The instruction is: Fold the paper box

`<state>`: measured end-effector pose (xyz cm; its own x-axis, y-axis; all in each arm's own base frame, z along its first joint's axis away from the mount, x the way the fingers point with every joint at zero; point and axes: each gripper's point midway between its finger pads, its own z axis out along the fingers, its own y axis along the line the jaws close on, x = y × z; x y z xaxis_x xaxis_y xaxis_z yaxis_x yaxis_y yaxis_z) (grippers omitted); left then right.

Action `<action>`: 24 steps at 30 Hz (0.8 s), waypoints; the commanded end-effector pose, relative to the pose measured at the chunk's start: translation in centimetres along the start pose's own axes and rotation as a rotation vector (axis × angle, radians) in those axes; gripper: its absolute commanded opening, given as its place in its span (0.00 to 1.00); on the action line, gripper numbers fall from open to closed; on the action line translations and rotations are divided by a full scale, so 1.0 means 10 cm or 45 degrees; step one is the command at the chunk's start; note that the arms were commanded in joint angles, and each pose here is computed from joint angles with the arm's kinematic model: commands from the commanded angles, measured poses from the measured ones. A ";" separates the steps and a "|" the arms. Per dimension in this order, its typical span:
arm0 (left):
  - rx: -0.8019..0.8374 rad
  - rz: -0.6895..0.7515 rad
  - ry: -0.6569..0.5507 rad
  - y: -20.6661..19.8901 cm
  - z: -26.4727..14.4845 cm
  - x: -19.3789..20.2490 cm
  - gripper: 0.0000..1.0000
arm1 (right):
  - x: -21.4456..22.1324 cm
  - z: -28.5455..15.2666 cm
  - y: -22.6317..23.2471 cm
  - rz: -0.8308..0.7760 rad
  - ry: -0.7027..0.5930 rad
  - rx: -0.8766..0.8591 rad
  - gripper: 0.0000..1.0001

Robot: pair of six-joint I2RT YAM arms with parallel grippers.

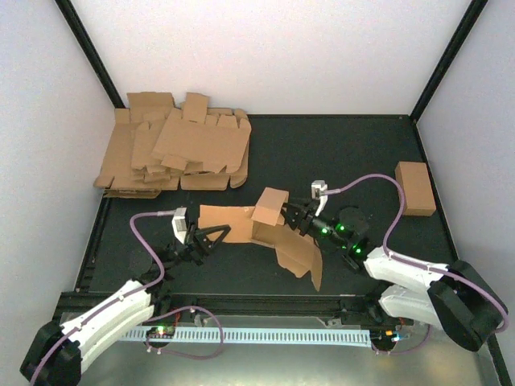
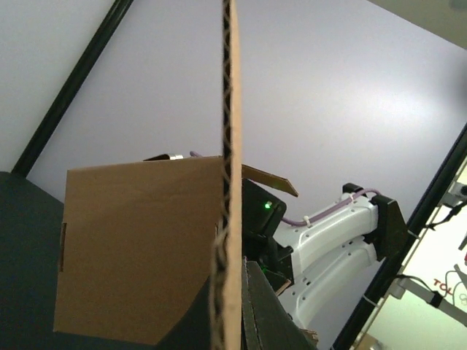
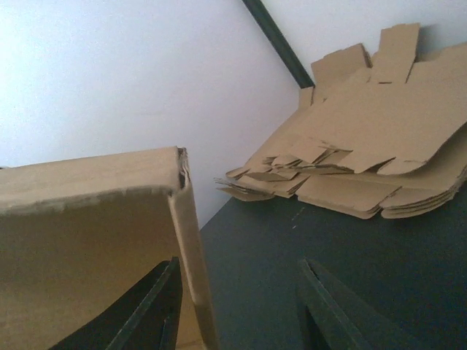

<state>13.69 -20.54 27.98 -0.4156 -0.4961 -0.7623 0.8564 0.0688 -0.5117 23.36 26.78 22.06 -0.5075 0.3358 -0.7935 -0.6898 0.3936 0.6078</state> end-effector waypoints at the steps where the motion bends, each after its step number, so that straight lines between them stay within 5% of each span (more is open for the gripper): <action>1: 0.097 -0.010 0.026 -0.13 -0.03 0.07 0.02 | -0.18 0.04 0.27 -0.048 -0.053 -0.143 0.47; 24: 0.178 -0.050 -0.016 -0.26 0.00 -0.04 0.02 | -0.41 0.05 0.49 -0.042 -0.140 -0.250 0.31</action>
<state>12.83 -20.99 28.59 -0.4662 -0.4841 -0.7405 0.8522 -0.0209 -0.5228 22.59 27.65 25.96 -0.4728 0.3790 -0.7955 -0.7619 0.2777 0.5851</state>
